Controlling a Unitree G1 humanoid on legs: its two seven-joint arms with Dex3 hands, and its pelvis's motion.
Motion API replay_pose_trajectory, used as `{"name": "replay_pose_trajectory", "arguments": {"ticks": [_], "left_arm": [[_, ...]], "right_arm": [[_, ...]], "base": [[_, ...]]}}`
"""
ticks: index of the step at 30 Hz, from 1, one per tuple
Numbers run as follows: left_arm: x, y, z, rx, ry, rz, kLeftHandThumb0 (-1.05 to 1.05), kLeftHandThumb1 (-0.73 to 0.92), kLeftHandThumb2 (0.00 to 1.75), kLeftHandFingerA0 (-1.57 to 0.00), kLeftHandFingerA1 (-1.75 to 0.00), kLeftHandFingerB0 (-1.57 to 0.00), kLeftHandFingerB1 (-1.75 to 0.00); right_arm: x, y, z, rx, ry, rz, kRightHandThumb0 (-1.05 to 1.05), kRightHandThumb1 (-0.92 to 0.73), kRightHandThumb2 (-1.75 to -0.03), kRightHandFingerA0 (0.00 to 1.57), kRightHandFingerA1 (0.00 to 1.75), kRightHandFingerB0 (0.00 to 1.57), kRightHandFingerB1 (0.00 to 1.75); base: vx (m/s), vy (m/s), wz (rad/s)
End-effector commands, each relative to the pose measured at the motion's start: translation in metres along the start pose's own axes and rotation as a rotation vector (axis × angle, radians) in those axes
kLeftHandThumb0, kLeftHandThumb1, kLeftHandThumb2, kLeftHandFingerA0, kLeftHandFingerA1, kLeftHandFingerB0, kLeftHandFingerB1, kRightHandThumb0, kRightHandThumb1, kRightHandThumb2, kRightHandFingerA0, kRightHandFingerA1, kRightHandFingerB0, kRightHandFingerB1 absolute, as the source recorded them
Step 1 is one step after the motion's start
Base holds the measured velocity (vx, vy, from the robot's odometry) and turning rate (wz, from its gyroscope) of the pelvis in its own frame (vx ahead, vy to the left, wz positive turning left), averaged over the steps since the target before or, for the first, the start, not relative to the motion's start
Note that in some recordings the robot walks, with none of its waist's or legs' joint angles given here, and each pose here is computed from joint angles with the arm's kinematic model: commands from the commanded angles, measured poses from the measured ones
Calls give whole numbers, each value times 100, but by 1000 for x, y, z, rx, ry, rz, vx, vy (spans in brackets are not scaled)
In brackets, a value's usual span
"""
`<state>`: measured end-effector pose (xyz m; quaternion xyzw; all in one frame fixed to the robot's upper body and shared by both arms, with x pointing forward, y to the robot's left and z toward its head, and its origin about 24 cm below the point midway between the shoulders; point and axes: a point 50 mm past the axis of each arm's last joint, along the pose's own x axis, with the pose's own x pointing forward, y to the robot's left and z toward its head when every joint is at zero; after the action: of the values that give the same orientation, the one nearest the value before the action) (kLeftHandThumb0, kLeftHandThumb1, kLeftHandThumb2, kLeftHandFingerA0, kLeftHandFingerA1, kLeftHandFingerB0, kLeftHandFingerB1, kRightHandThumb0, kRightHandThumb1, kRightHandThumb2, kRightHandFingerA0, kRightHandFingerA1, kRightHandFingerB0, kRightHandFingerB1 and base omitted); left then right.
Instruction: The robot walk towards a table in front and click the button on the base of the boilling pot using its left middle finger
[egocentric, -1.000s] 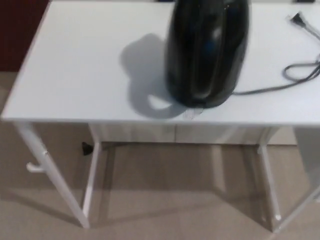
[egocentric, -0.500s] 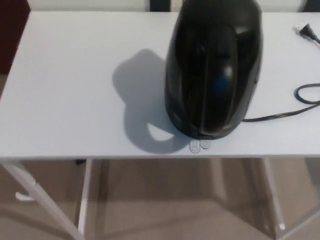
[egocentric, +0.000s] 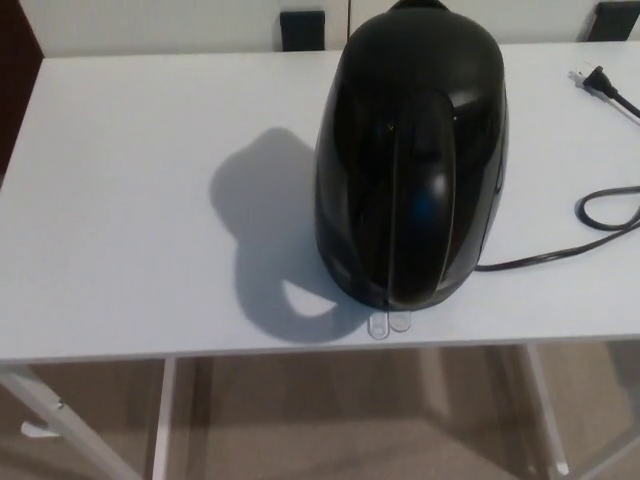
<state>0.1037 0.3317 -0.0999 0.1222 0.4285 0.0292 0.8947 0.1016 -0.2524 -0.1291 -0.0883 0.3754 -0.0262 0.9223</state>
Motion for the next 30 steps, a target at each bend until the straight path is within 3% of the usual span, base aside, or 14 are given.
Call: {"name": "replay_pose_trajectory", "arguments": {"ticks": [1,13,14,15,20,21,23,24,25,26,27,28,29,30], "left_arm": [[-1,5,1,29,-5,11,-14,38,84,-36,-57,-14,-47],[-4,3,1,103,-22,-8,-19,37,83,-36,-57,-15,-47],[-5,1,3,157,-36,-18,-27,52,55,-48,-39,-28,-31],[-6,-4,7,200,-70,-42,-19,35,83,-37,-58,-13,-47],[-19,-28,18,275,-216,-166,-25,34,82,-38,-58,-5,-44],[-25,-35,21,313,-252,-203,-43,43,64,-39,-45,-9,-33],[-36,-47,29,434,-336,-261,-53,44,71,-35,-49,-6,-23],[-42,-54,34,511,-393,-277,-51,56,57,-43,-40,-5,-24],[-45,-56,35,535,-410,-282,-51,56,57,-43,-40,-5,-24],[-51,-61,38,587,-460,-286,-55,56,58,-45,-42,-6,-21],[-65,-77,45,668,-551,-334,-70,50,84,-39,-53,-3,-20],[-72,-84,51,742,-599,-363,-72,69,61,-42,-41,-3,-20],[-80,-91,56,803,-643,-379,-79,61,94,-35,-52,-2,-17],[-84,-97,58,831,-671,-384,-80,63,97,-36,-53,-1,-18]], "right_arm": [[-1,-4,0,-13,-2,-17,-13,-40,-86,43,62,19,51],[-1,-3,-1,-13,-5,-8,-12,-40,-86,46,64,19,51],[-1,-3,-1,-14,-9,-6,-12,-40,-86,46,64,19,51],[0,-4,1,-23,-12,-7,-12,-40,-86,47,64,19,51],[2,-4,2,-13,-8,-5,-11,-41,-86,45,63,18,51],[2,-3,2,-13,-5,-4,-11,-41,-86,45,63,18,51],[2,-3,2,-15,-3,-3,-12,-41,-86,46,64,19,51],[2,-3,2,-20,-3,-6,-12,-41,-86,46,64,19,51],[2,-3,2,-22,-3,-7,-12,-41,-86,46,64,19,51],[2,-2,3,-30,-7,0,-13,-40,-86,46,63,19,51],[3,-2,3,-40,-6,4,-14,-41,-86,44,63,18,51],[3,-1,3,-40,-9,6,-14,-41,-86,45,63,19,51],[4,0,5,-33,-9,7,-14,-40,-86,45,63,18,51],[5,-1,6,-32,-9,7,-13,-40,-86,45,63,18,51]], "base": [[86,-23,3],[7,-2,0],[0,0,0],[0,0,0],[0,0,0],[0,0,0],[0,0,0],[0,0,0],[0,0,0],[0,0,0],[0,0,0],[0,0,0],[0,0,0],[0,0,0]]}}
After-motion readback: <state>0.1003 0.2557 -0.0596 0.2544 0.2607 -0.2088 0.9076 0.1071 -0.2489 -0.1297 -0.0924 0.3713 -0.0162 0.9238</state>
